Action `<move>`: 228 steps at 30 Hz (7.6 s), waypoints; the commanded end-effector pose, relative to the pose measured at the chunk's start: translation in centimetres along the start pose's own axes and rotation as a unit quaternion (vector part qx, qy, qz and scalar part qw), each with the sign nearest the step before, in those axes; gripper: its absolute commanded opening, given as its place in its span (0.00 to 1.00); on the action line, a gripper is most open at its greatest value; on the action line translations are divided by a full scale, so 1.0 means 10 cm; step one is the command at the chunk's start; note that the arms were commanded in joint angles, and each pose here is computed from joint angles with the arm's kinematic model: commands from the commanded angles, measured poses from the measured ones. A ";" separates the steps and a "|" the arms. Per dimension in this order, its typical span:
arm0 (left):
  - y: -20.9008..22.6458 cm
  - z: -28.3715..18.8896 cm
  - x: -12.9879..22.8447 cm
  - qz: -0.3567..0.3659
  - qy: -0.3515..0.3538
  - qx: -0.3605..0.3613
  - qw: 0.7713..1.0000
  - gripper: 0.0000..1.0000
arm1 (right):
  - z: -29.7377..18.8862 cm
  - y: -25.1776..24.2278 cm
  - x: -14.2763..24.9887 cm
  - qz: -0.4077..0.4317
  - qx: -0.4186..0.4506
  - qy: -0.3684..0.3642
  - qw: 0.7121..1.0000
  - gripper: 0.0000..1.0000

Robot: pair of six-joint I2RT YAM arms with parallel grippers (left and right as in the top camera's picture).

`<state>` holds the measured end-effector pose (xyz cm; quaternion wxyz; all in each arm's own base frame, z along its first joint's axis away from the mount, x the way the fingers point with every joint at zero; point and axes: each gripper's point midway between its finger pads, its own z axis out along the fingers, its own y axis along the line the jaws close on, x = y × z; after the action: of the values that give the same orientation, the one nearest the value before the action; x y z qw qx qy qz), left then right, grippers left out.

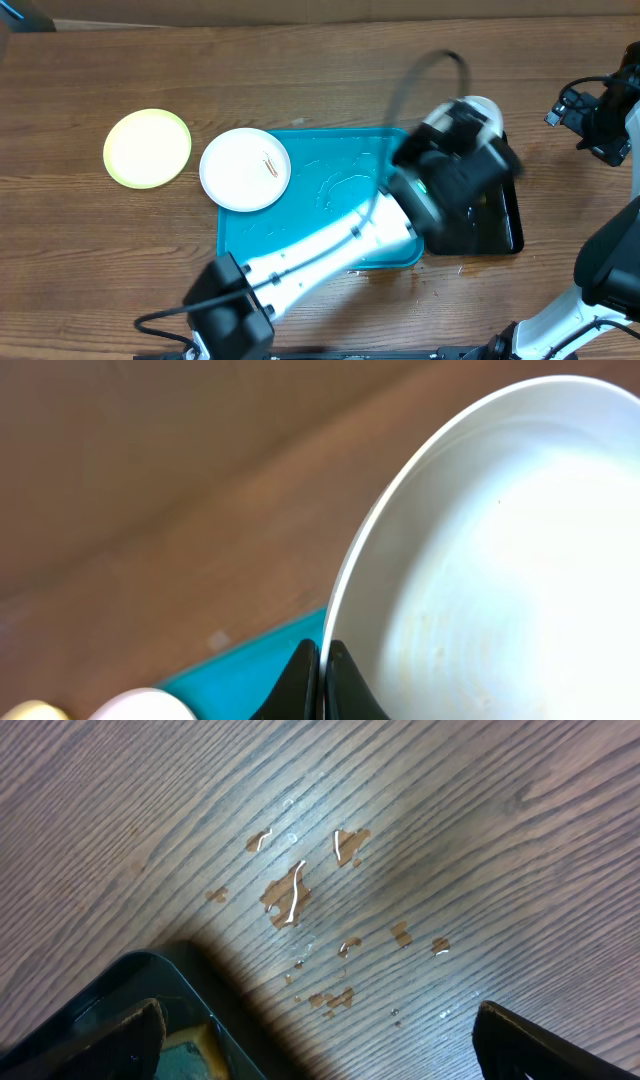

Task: Clean dirty plates on tray and stack at the side
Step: 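Lift the wiped white plate with the left gripper and swing it left, then place the white plate onto the yellow plate left of the tray, then grasp the remaining white plate rim with the left gripper and slide it right, then grasp the sponge in the black tray with the right gripper and dip it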

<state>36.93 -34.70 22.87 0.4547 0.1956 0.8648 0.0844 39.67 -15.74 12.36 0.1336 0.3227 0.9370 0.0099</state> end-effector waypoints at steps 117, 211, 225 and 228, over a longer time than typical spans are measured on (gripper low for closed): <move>1.50 0.89 2.56 -0.218 0.522 0.132 0.814 0.04 | -0.08 -0.01 -0.05 0.002 0.000 -0.014 1.000 1.00; 1.07 1.13 2.70 -0.160 0.475 0.124 0.856 0.23 | 1.00 0.77 1.62 -0.197 0.079 0.058 0.976 0.82; 1.06 1.19 2.66 -0.164 0.461 0.125 0.863 0.38 | 0.73 0.84 1.51 -0.198 0.086 0.070 0.974 0.04; 1.05 1.22 2.64 -0.165 0.454 0.126 0.867 0.40 | 0.63 0.87 1.46 -0.198 0.085 0.069 0.974 0.04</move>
<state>36.87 -14.95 0.46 -0.0002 0.0474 0.9983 -0.0345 33.68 -0.39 2.01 0.0132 0.1385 0.9874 -0.0751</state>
